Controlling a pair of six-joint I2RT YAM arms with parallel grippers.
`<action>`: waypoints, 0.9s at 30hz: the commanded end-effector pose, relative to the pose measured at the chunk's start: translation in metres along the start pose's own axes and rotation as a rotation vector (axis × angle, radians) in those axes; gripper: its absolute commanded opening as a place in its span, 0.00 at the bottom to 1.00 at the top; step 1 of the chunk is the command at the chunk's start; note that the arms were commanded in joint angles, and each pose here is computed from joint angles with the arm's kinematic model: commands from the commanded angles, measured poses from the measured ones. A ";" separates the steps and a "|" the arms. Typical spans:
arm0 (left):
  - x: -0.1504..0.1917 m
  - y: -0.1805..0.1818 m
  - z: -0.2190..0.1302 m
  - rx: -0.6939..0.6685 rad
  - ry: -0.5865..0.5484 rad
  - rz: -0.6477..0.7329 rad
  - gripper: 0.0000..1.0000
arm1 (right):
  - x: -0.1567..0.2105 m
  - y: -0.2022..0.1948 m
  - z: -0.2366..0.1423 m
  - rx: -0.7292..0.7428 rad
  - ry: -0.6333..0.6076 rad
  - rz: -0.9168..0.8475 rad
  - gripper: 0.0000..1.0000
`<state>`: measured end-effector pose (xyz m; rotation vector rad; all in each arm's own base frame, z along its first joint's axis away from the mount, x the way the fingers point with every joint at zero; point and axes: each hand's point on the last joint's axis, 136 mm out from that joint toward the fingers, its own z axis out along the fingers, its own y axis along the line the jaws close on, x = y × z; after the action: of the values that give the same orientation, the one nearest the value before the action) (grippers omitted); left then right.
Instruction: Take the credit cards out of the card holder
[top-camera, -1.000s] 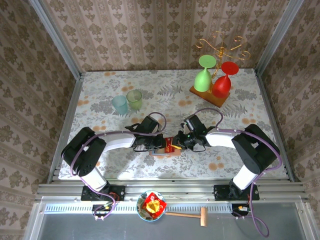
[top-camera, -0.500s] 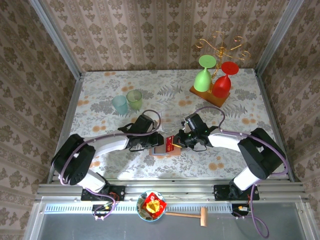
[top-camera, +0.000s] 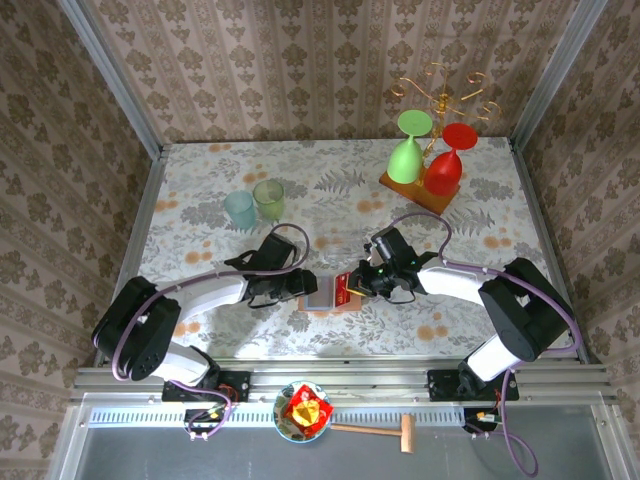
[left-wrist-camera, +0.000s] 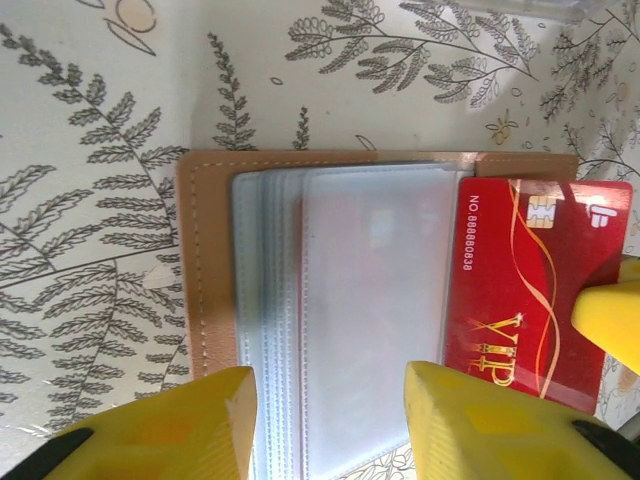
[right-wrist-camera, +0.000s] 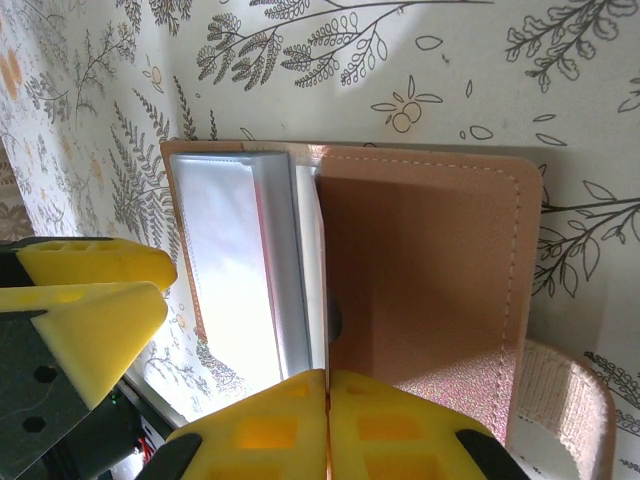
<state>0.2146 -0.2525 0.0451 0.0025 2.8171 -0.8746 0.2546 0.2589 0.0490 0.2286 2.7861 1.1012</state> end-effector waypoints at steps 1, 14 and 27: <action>0.006 0.008 0.005 -0.012 0.026 0.004 0.45 | -0.003 0.002 0.001 0.008 0.006 -0.002 0.08; 0.012 0.004 0.015 0.032 0.056 -0.020 0.45 | -0.001 0.010 0.007 -0.001 0.038 -0.032 0.09; 0.013 0.005 0.014 0.029 0.052 -0.020 0.45 | -0.003 0.010 -0.003 0.068 0.014 -0.047 0.16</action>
<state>0.2117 -0.2603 0.0354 0.0224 2.8227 -0.9392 0.2566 0.2653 0.0514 0.1816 2.8302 1.0457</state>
